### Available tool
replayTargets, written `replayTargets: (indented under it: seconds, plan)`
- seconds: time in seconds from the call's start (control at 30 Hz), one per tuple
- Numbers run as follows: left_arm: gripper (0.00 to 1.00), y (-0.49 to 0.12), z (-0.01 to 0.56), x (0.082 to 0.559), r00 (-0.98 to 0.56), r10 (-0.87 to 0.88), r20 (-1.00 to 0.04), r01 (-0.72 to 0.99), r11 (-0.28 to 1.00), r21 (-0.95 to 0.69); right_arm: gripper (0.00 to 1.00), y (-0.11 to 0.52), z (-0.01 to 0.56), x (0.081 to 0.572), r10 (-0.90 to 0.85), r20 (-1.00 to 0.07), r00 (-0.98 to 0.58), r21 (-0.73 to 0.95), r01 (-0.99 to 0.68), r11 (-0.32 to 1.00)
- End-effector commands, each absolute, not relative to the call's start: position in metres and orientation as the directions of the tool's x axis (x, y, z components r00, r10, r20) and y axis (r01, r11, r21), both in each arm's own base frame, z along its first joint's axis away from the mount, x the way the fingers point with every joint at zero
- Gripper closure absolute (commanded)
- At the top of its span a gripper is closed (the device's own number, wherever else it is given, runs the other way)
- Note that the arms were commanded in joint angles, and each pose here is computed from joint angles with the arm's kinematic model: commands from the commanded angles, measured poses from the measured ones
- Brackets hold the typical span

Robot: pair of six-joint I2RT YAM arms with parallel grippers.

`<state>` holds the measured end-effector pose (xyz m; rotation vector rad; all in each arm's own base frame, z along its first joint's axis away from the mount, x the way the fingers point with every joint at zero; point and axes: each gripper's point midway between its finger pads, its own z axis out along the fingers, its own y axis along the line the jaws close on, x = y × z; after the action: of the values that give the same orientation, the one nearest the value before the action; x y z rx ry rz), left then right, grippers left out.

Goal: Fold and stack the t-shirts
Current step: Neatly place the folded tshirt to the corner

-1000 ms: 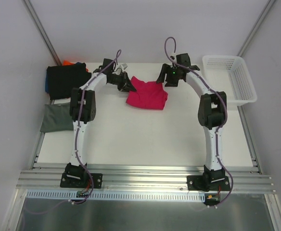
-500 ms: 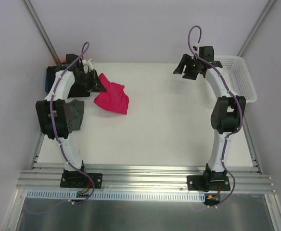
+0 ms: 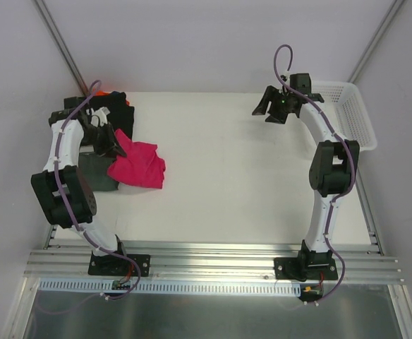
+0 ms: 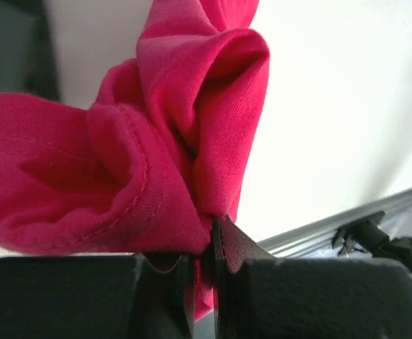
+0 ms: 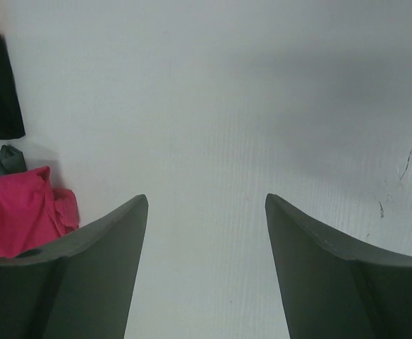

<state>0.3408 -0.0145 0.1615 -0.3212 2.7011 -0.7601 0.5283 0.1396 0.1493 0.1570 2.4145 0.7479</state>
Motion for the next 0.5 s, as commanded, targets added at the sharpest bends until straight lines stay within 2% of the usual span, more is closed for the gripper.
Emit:
replayTargets:
  seconds: [0.0,0.47]
  plan:
    - [1.00,0.015,0.172,0.324,-0.909,-0.300,-0.289,-0.149,0.882,-0.448,0.29,0.140,0.204,0.524,0.295,-0.584,-0.756,0.569,-0.122,0.813]
    - [1.00,0.097,0.207,0.333,-0.801,-0.437,-0.408,-0.297,0.883,-0.363,0.29,0.133,0.197,0.521,0.322,-0.558,-0.765,0.592,-0.095,0.800]
